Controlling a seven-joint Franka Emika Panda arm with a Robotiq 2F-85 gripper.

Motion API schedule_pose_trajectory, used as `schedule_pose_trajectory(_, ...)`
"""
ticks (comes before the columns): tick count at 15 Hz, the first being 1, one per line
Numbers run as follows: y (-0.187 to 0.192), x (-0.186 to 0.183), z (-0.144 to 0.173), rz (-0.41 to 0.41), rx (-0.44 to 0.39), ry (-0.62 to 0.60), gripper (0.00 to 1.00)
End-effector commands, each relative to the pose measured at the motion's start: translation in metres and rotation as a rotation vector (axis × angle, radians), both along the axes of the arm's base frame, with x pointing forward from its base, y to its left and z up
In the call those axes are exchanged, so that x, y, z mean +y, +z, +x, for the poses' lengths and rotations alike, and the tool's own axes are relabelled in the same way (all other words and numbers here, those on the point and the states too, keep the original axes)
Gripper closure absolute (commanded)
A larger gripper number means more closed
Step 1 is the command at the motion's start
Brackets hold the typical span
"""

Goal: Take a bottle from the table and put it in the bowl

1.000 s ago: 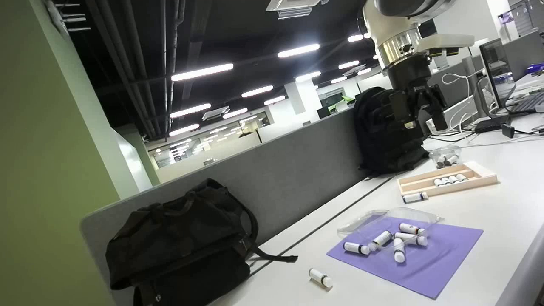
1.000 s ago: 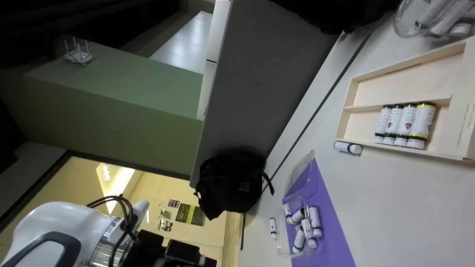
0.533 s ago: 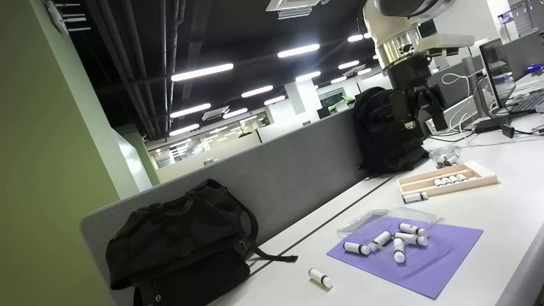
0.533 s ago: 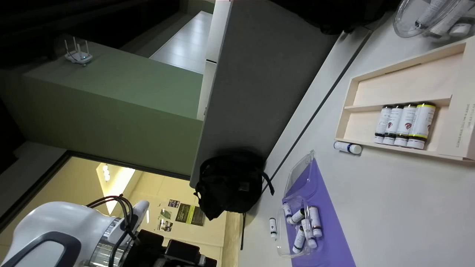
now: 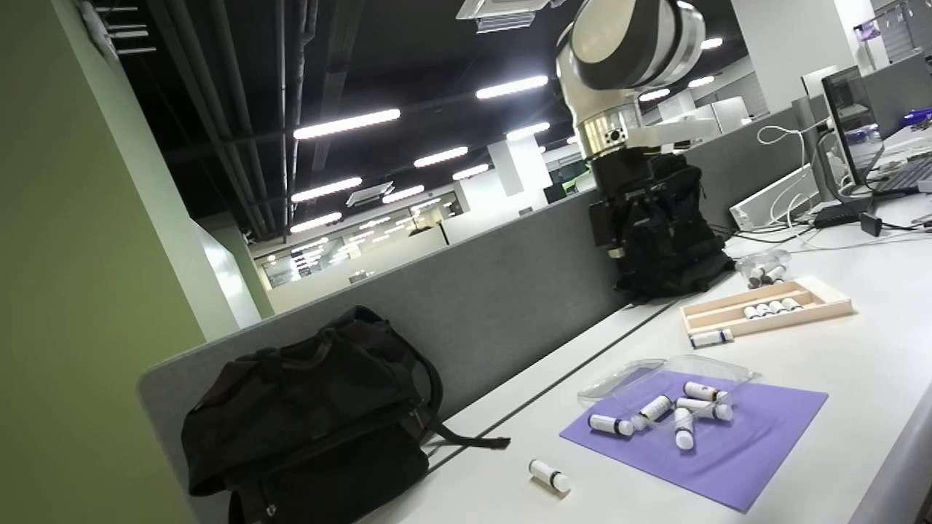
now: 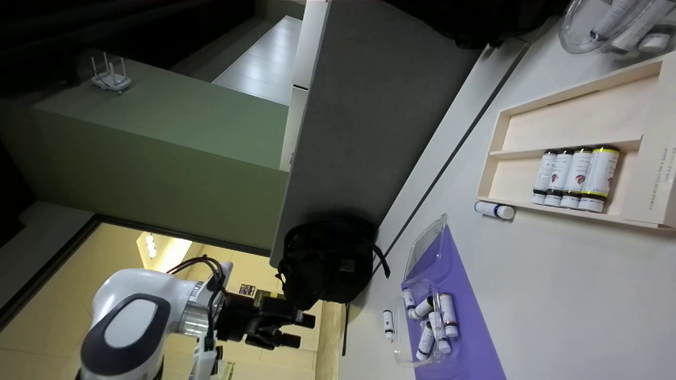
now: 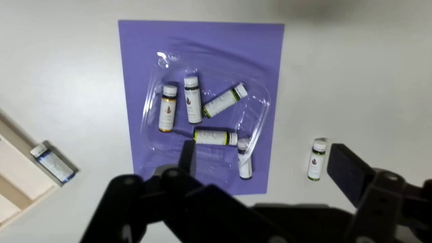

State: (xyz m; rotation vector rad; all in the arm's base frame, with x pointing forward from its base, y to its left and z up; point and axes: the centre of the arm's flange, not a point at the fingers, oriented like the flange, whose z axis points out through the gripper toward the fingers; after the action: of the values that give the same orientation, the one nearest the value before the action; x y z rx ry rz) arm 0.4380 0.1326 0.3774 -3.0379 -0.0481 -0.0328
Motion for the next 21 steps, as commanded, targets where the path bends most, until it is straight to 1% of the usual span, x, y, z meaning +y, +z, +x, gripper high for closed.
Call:
schedule_pose_trajectory(1,-0.003,0.060,0.072,-0.056,-0.011,-0.048,0.00)
schedule_pose_trajectory(4,-0.019,0.116,0.103,-0.091,-0.049,-0.087,0.00)
schedule_pose_trajectory(6,-0.037,0.155,0.116,-0.090,-0.071,-0.081,0.00)
schedule_pose_trajectory(8,-0.057,0.189,0.122,-0.073,-0.061,-0.054,0.00)
schedule_pose_trajectory(11,-0.074,0.217,0.128,-0.057,-0.040,-0.019,0.00)
schedule_pose_trajectory(12,-0.074,0.199,0.103,-0.058,-0.041,0.001,0.00)
schedule_pose_trajectory(14,-0.083,0.210,0.111,-0.053,-0.039,0.008,0.00)
schedule_pose_trajectory(17,-0.083,0.210,0.116,-0.052,-0.043,0.003,0.00)
schedule_pose_trajectory(19,-0.083,0.212,0.115,-0.049,-0.030,-0.057,0.00)
schedule_pose_trajectory(21,-0.085,0.212,0.115,-0.056,-0.039,-0.089,0.00)
